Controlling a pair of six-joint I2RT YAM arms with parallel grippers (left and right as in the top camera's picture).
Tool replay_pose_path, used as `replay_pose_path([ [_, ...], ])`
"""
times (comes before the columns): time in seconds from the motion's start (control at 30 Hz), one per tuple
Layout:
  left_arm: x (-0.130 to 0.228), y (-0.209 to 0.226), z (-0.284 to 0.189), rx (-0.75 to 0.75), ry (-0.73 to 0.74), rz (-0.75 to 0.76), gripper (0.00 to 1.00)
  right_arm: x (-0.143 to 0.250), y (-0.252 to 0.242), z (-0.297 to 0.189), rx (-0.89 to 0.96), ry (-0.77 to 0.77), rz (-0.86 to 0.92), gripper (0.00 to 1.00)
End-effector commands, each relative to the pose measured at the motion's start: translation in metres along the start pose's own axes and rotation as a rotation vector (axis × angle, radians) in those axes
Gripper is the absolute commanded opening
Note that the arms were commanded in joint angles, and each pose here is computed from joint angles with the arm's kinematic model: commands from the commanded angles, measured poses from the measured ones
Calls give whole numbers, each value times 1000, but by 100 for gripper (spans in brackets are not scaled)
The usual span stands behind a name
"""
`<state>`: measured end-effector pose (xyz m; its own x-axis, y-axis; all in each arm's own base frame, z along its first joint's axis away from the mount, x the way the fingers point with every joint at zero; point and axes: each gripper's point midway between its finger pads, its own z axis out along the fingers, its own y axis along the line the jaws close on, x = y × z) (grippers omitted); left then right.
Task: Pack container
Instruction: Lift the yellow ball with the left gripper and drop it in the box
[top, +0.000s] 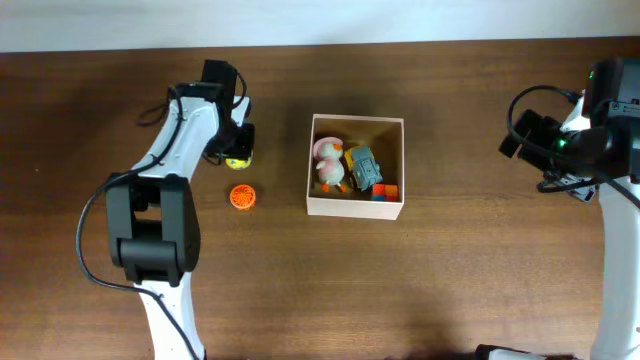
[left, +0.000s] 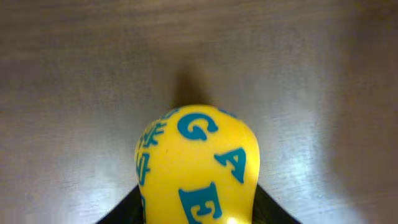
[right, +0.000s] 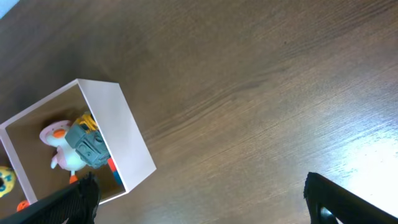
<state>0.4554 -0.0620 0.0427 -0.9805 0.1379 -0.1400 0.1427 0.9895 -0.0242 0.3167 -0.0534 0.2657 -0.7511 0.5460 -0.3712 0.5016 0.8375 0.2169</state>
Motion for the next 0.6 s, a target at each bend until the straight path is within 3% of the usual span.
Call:
replay_pose_path([
  [0.0,-25,-17,-50,22,-82,30,8,-2,-1,-1,-6,-4,16,99],
  [0.27,-27,-75,-165,80,-228,143,10,-2,-1,-1,-6,-4,16,99],
  [0.4,-6,-118,-171,116,-195,230,19,-2,-1,-1,-6,-4,16,99],
  [0.57,20,-163,-156,132,-118,337,20,-2,-1,-1,-6,-4,16,99],
])
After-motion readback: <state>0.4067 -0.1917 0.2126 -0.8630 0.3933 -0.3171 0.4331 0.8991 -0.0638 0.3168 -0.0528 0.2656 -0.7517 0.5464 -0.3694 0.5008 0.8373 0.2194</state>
